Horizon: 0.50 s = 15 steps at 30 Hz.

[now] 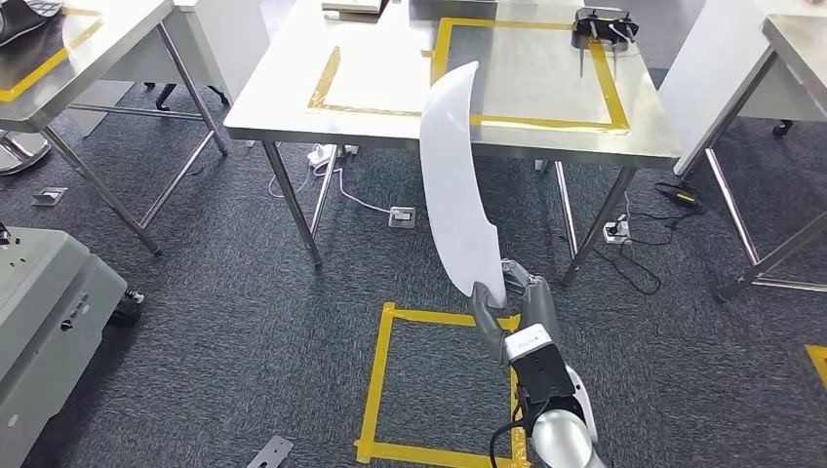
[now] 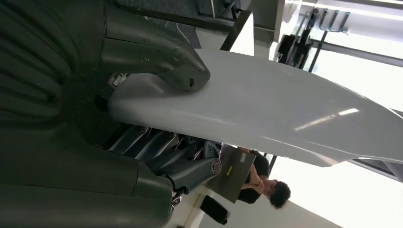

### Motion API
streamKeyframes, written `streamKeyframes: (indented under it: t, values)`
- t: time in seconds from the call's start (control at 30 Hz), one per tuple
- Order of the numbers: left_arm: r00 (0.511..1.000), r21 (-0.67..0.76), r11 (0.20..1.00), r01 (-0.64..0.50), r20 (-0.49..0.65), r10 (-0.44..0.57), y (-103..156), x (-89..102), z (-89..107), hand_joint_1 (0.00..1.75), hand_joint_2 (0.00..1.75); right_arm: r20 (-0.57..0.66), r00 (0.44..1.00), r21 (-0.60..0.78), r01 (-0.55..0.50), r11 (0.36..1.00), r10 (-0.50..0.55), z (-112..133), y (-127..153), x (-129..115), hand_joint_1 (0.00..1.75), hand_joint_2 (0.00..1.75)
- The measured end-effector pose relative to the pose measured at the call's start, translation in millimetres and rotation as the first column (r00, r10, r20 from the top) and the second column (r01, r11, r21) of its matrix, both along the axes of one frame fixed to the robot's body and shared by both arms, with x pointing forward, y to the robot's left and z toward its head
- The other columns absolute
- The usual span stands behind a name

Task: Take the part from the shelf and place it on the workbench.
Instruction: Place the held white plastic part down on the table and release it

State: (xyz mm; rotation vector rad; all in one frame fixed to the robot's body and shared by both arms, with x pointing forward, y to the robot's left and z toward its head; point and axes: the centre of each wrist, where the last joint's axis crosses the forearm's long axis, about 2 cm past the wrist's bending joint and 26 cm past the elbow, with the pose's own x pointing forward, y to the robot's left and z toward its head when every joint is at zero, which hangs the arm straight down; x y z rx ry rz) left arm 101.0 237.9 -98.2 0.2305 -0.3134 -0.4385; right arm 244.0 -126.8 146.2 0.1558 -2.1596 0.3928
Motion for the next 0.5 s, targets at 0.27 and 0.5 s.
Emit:
streamKeyframes:
  t: [0.27,0.5]
  values:
    - [1.000,0.001,1.000,-0.001,-0.008,0.001,0.3,-0.5,-0.2,0.00,1.75,0.001,1.000,0.001,0.002,1.000,-0.002,1.8,0.4,1.4,1.75,1.75]
    - [1.000,0.003,1.000,-0.001,-0.006,0.001,1.9,-0.1,-0.2,0.00,1.75,0.005,1.000,0.001,0.002,1.000,-0.002,4.3,0.7,3.9,1.75,1.75]
